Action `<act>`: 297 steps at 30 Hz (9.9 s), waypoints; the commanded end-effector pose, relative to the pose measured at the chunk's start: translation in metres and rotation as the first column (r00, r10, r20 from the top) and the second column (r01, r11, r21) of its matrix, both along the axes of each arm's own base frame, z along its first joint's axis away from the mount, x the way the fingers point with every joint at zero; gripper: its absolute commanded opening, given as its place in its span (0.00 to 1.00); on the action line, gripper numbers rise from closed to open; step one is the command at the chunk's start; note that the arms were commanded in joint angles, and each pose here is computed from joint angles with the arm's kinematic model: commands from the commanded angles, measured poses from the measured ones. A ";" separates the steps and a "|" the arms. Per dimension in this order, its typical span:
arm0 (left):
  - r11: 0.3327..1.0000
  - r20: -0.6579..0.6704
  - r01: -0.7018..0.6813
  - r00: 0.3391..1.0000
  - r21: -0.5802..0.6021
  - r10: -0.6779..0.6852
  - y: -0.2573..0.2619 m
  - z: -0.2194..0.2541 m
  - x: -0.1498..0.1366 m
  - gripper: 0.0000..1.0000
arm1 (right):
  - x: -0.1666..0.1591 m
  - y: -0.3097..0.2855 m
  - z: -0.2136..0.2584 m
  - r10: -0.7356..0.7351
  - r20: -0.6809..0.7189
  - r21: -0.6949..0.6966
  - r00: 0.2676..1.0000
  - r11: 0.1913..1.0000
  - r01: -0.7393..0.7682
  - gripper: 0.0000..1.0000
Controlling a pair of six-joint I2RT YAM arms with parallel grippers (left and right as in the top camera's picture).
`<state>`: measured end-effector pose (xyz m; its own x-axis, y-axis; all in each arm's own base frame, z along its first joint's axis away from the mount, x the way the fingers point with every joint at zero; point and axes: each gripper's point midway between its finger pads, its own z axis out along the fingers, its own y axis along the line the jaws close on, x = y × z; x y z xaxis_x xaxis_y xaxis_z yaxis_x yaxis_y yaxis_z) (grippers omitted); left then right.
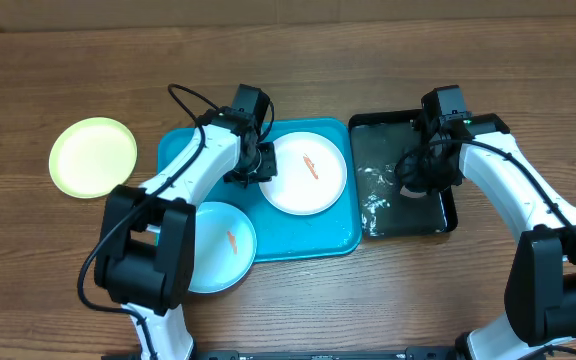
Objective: Clean dirty plates on tray and stack at the side
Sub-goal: 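Lift the green sponge out of the water with the right gripper, then carry the sponge onto the white plate held by the left gripper, then scrub the white plate with the green sponge in the right gripper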
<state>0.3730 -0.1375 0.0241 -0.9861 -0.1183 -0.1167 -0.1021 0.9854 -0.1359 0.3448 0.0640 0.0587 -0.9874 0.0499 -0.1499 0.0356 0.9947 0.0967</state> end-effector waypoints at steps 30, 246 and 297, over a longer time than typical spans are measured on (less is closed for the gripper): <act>0.999 -0.015 0.049 0.999 0.017 -0.049 0.004 -0.006 0.001 0.04 | 0.000 0.031 0.018 0.187 0.061 -0.148 0.980 0.973 -0.177 0.04; 0.998 -0.024 0.058 0.998 -0.035 -0.059 -0.006 -0.005 -0.001 0.05 | 0.019 0.206 -0.051 0.402 -0.006 0.224 0.916 0.893 -0.391 0.04; 0.998 -0.023 0.058 0.998 -0.035 -0.059 -0.006 -0.005 -0.001 0.04 | 0.054 0.169 -0.051 0.235 0.016 0.188 0.972 0.954 -0.234 0.05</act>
<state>0.3673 -0.1418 0.0176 -0.9927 -0.0927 -0.0766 -0.0785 0.9822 -0.1708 0.3899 0.2398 0.0150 -0.9631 -0.2167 -0.1596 -0.2569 0.9172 0.3045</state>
